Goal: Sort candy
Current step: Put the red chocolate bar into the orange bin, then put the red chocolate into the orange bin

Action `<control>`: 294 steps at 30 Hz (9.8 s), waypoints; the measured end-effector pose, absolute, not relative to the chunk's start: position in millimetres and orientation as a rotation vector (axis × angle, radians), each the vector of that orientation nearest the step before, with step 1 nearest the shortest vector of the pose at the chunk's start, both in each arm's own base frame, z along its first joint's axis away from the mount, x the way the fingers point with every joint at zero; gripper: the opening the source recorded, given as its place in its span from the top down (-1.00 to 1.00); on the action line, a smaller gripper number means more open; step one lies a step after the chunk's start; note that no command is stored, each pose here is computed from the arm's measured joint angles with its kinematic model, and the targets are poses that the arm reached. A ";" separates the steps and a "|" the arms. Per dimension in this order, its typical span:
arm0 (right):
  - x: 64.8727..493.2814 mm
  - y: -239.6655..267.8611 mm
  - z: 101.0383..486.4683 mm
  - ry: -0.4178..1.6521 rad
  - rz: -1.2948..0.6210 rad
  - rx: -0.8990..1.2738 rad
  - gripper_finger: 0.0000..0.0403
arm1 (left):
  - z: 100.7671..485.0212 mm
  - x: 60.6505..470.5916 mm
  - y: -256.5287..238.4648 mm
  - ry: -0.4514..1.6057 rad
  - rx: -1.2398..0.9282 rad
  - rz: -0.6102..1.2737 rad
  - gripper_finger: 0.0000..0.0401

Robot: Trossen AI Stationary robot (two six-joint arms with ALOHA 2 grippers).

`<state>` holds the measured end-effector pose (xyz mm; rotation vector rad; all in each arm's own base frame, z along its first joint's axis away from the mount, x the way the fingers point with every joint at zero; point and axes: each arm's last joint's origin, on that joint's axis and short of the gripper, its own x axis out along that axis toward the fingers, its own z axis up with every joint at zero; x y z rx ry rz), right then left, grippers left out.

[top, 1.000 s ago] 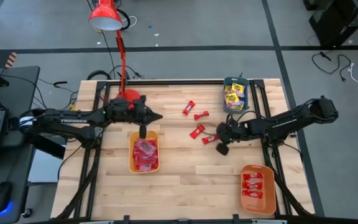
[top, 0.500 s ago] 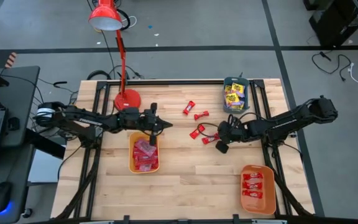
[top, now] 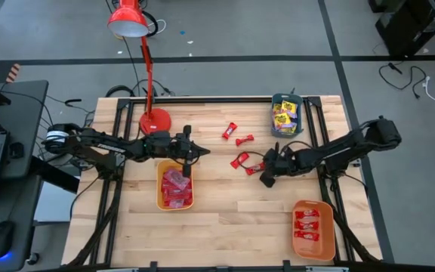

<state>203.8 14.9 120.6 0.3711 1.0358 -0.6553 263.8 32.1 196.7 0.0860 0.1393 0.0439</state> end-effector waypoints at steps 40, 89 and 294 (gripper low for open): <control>270.6 28.8 109.0 0.708 -0.144 -0.084 0.04 | 194.6 263.5 32.1 0.164 0.083 0.042 0.99; 268.6 35.7 94.4 0.778 -0.098 0.104 0.55 | 193.7 263.3 31.9 0.172 0.081 0.036 0.99; 281.5 12.7 124.6 0.699 0.475 0.857 0.49 | 196.4 303.1 -14.9 -0.126 0.259 -0.237 1.00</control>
